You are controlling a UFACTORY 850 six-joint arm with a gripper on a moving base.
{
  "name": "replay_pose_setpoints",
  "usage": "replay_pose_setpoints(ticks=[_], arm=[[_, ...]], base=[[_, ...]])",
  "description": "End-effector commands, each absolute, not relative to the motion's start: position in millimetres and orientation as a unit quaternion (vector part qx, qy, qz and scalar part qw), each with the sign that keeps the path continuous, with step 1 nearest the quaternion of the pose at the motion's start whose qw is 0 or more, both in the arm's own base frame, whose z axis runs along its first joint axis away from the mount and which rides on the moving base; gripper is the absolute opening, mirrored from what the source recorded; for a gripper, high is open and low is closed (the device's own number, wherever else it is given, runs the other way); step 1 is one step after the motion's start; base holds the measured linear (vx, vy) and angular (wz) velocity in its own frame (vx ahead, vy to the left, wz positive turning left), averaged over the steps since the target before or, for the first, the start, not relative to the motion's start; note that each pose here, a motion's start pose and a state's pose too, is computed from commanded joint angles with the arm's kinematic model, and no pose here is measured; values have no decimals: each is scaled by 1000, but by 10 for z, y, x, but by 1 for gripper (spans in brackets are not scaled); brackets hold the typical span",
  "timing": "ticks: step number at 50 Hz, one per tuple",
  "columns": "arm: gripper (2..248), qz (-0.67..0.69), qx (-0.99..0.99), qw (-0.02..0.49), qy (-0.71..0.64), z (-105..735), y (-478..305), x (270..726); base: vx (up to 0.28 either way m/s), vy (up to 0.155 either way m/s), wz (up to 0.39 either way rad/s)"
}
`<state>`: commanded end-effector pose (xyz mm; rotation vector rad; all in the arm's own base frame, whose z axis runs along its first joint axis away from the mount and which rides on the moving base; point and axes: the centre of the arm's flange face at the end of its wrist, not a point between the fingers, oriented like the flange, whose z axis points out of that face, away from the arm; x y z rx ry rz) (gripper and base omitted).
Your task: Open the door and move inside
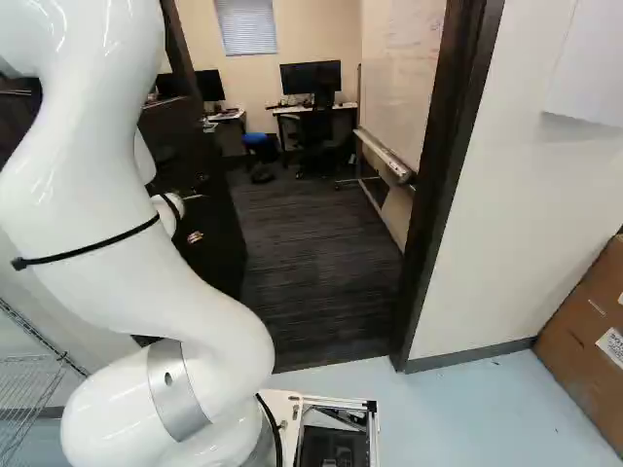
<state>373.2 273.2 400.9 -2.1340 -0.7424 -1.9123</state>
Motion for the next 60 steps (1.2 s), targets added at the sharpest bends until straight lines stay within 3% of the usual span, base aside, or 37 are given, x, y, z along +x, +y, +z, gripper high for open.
replay_pose_setpoints(ticks=[60], arm=[[247, -646, -753, 9, -126, 3997, 1861, 4229]], base=[[0, 0, 0]])
